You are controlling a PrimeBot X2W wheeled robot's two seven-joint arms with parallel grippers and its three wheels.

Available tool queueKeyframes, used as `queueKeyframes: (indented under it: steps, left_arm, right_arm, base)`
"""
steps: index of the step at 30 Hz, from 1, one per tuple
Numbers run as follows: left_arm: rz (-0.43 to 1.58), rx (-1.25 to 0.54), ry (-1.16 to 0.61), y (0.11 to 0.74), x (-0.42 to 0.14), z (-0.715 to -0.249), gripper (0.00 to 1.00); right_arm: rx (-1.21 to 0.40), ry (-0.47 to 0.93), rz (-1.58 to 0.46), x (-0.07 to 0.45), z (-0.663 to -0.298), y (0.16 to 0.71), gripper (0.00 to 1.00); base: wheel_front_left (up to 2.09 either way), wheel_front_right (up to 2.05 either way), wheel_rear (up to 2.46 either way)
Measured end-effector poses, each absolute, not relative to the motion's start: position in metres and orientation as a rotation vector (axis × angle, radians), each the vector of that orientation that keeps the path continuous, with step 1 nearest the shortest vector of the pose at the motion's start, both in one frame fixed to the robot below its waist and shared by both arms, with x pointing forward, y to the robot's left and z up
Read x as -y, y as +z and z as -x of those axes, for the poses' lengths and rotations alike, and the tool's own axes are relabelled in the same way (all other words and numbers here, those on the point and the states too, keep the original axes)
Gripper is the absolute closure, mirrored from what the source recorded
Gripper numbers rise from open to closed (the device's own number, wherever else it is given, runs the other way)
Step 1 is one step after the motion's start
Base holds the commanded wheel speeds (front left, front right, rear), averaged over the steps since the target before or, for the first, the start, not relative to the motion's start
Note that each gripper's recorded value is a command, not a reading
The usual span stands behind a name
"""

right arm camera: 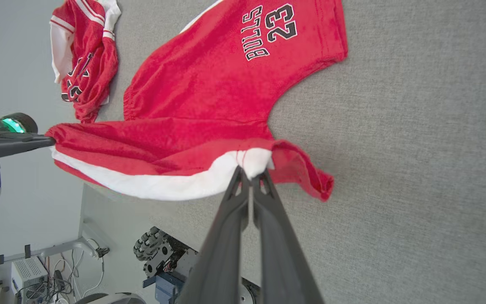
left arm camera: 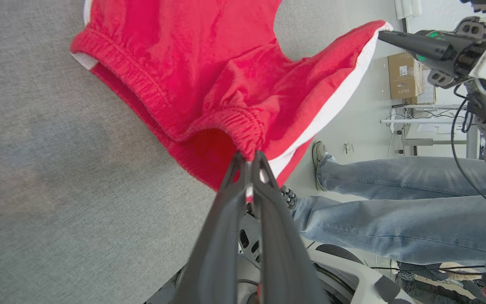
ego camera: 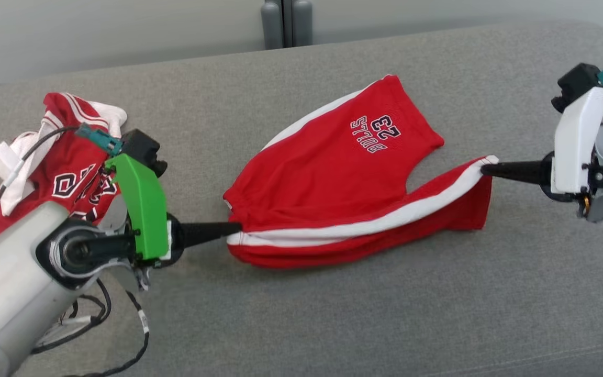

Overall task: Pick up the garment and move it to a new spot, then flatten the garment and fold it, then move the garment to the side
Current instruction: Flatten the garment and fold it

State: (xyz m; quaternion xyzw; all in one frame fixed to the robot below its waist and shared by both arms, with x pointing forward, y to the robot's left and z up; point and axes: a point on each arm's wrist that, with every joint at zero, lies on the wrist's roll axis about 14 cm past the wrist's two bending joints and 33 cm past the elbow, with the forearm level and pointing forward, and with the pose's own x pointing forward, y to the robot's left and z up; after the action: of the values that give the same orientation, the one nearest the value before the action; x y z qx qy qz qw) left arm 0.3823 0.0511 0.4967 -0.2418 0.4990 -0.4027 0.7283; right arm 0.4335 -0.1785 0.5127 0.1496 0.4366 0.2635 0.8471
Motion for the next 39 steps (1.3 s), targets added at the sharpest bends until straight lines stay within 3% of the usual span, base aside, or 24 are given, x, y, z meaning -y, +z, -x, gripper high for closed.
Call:
queueKeyframes:
  steps: [14, 24, 32, 33, 34, 35, 39]
  left_arm:
    - [0.663, -1.123, -0.765, 0.470, -0.073, -0.453, 1.00]
    - [0.706, -1.111, -0.718, 0.448, -0.077, -0.482, 1.00]
    - [0.714, -1.117, -0.681, 0.433, -0.082, -0.494, 1.00]
    - [0.715, -1.115, -0.677, 0.432, -0.082, -0.495, 0.71]
    - [0.712, -1.114, -0.676, 0.431, -0.082, -0.496, 0.36]
    - [0.708, -1.114, -0.677, 0.431, -0.082, -0.496, 0.00]
    - [0.683, -1.102, -0.674, 0.436, -0.085, -0.496, 0.00]
  right_arm:
    - [-0.882, 0.445, -0.310, 0.158, -0.558, 0.489, 1.00]
    - [-0.870, 0.389, -0.284, 0.141, -0.610, 0.451, 1.00]
    - [-0.832, 0.361, -0.285, 0.134, -0.629, 0.432, 1.00]
    - [-0.817, 0.351, -0.287, 0.136, -0.631, 0.432, 0.29]
    - [-0.800, 0.342, -0.292, 0.137, -0.633, 0.433, 0.00]
    - [-0.782, 0.335, -0.295, 0.138, -0.634, 0.435, 0.00]
    - [-0.706, 0.323, -0.295, 0.138, -0.636, 0.447, 0.00]
  base:
    - [0.00, 0.00, 0.00]
    - [0.00, 0.00, 0.00]
    - [0.00, 0.00, 0.00]
    - [0.00, 0.00, 0.00]
    - [0.00, 0.00, 0.00]
    - [0.00, 0.00, 0.00]
    - [0.00, 0.00, 0.00]
